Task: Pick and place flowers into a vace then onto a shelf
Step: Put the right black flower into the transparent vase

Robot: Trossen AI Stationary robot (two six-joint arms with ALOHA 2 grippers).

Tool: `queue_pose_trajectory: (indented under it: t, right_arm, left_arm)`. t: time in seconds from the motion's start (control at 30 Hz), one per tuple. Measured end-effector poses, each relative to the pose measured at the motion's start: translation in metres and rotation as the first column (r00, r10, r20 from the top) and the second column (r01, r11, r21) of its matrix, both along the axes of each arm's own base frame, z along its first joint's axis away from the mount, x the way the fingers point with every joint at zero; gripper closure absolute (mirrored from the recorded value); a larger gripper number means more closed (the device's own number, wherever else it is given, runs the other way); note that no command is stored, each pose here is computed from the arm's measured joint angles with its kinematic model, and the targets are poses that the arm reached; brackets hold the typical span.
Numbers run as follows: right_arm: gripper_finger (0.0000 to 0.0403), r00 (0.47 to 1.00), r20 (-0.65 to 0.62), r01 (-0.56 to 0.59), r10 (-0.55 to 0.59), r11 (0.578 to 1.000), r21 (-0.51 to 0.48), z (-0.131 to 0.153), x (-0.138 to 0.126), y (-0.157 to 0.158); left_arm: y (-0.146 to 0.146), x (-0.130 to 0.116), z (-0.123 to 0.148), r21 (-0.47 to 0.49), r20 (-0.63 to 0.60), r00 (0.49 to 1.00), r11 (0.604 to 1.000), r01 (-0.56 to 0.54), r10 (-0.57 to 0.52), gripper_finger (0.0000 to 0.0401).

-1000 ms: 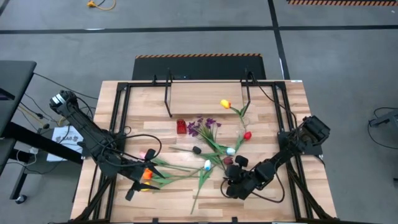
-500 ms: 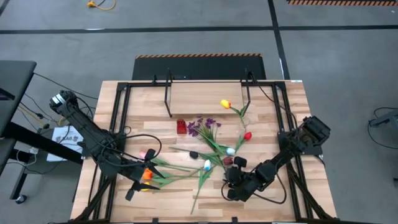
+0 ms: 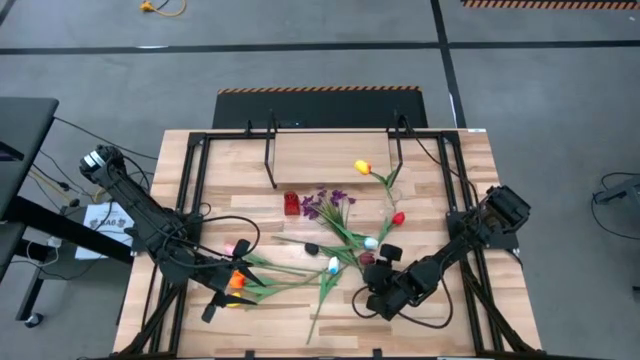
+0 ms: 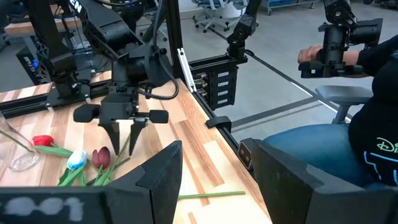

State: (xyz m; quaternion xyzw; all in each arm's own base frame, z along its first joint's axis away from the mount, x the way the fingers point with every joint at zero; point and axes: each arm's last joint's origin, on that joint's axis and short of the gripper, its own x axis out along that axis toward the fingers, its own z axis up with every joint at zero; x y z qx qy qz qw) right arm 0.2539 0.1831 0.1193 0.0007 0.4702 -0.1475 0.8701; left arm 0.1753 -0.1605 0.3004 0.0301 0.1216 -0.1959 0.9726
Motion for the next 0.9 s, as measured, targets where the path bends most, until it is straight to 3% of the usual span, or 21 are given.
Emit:
queue_pose_trajectory:
  t: [0.27, 0.67, 0.9]
  right_arm:
    - [0.0289, 0.999, -0.042, 0.023, -0.024, 0.999, -0.028, -0.001, 0.001, -0.009]
    - [0.029, 0.995, -0.093, 0.05, -0.048, 0.999, 0.021, -0.002, 0.006, -0.018]
    - [0.0318, 0.994, -0.084, 0.076, -0.072, 0.996, 0.046, -0.005, 0.005, -0.021]
  left_arm:
    - [0.0, 0.0, 0.0, 0.0, 0.0, 1.0, 1.0, 0.001, -0.001, 0.0218]
    - [0.0, 0.0, 0.0, 0.001, 0.0, 1.0, 1.0, 0.001, -0.001, 0.0218]
    - [0.0, 0.0, 0.0, 0.0, 0.0, 1.0, 1.0, 0.001, -0.001, 0.0219]
